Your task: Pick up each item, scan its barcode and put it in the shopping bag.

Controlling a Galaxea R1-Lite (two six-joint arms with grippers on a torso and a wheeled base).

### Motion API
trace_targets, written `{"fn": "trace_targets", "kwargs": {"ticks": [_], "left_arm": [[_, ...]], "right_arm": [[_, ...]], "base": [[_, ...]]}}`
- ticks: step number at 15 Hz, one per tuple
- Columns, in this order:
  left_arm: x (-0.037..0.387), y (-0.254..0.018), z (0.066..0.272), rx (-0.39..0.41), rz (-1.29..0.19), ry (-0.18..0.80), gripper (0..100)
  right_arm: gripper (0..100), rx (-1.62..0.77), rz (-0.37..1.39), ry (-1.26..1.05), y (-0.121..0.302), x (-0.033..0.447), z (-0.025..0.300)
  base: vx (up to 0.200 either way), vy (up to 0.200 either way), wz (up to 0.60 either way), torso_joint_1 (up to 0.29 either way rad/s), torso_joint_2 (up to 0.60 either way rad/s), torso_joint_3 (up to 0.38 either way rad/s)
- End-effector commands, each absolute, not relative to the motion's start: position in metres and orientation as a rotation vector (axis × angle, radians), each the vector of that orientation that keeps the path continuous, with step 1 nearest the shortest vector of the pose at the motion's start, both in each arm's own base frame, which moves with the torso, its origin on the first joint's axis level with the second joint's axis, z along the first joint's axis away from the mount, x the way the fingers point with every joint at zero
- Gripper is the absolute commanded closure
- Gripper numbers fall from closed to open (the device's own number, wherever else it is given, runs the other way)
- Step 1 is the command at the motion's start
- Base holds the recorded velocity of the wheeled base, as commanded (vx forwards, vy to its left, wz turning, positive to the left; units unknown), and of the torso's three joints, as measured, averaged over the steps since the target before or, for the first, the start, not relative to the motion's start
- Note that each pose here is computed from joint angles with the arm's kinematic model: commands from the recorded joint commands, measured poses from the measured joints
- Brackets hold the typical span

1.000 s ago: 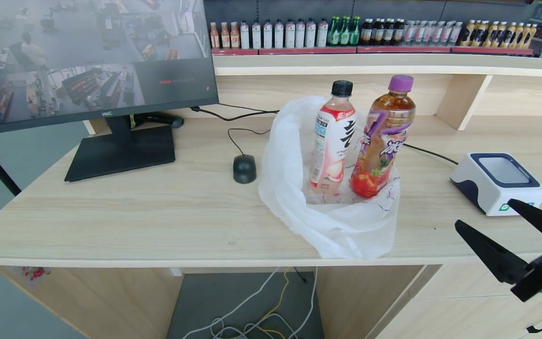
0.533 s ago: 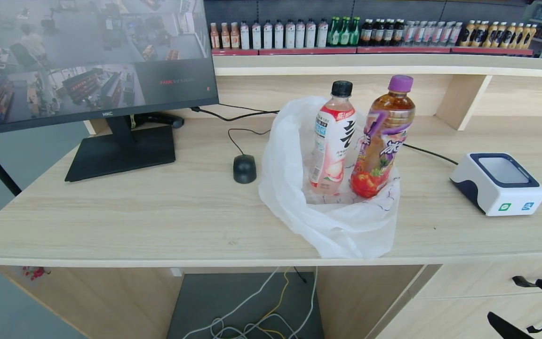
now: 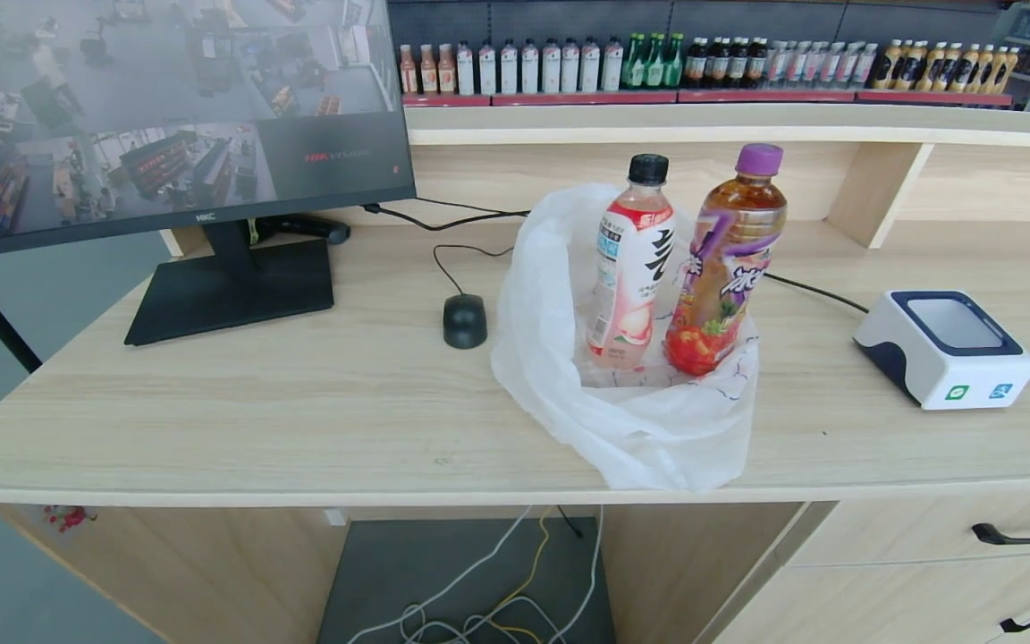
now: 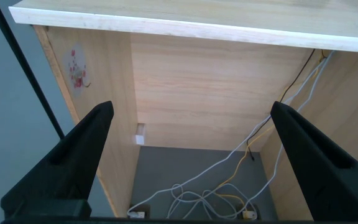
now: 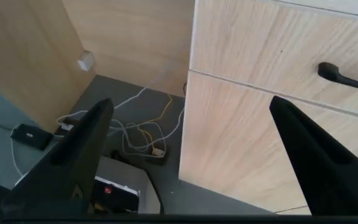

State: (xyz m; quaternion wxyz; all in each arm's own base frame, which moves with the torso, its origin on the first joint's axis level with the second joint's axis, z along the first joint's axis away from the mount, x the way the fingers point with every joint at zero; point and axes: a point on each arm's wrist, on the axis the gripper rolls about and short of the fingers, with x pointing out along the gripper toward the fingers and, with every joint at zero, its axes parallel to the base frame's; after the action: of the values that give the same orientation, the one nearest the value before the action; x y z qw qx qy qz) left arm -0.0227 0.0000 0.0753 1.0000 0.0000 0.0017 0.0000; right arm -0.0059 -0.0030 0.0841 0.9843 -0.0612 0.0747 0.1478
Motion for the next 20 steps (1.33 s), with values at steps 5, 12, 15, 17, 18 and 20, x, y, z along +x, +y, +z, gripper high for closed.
{"fn": "trace_targets", "kwargs": {"ticks": [5, 12, 15, 17, 18, 20], "left_arm": [[-0.023, 0.0, 0.075, 0.0, 0.0, 0.003, 0], [-0.023, 0.0, 0.075, 0.0, 0.0, 0.003, 0], [-0.023, 0.0, 0.075, 0.0, 0.0, 0.003, 0], [-0.023, 0.0, 0.075, 0.0, 0.0, 0.003, 0], [-0.023, 0.0, 0.075, 0.0, 0.0, 0.003, 0], [-0.023, 0.0, 0.075, 0.0, 0.0, 0.003, 0]], "right_arm": [[0, 0.019, -0.1, 0.19, -0.005, -0.005, 0.085], [0, 0.047, -0.083, 0.022, -0.006, -0.015, 0.085], [0, -0.006, 0.115, 0.033, -0.002, -0.015, 0.083], [0, 0.013, 0.127, 0.045, -0.001, -0.014, 0.084], [0, 0.02, 0.121, 0.034, -0.001, -0.015, 0.084], [0, 0.021, 0.093, 0.036, -0.002, -0.015, 0.083]], "base": [[0.0, 0.0, 0.0, 0.0, 0.0, 0.0], [0.0, 0.0, 0.0, 0.0, 0.0, 0.0], [0.0, 0.0, 0.0, 0.0, 0.0, 0.0], [0.0, 0.0, 0.0, 0.0, 0.0, 0.0], [-0.2, 0.0, 0.0, 0.007, 0.0, 0.007], [-0.2, 0.0, 0.0, 0.002, 0.0, 0.0]]}}
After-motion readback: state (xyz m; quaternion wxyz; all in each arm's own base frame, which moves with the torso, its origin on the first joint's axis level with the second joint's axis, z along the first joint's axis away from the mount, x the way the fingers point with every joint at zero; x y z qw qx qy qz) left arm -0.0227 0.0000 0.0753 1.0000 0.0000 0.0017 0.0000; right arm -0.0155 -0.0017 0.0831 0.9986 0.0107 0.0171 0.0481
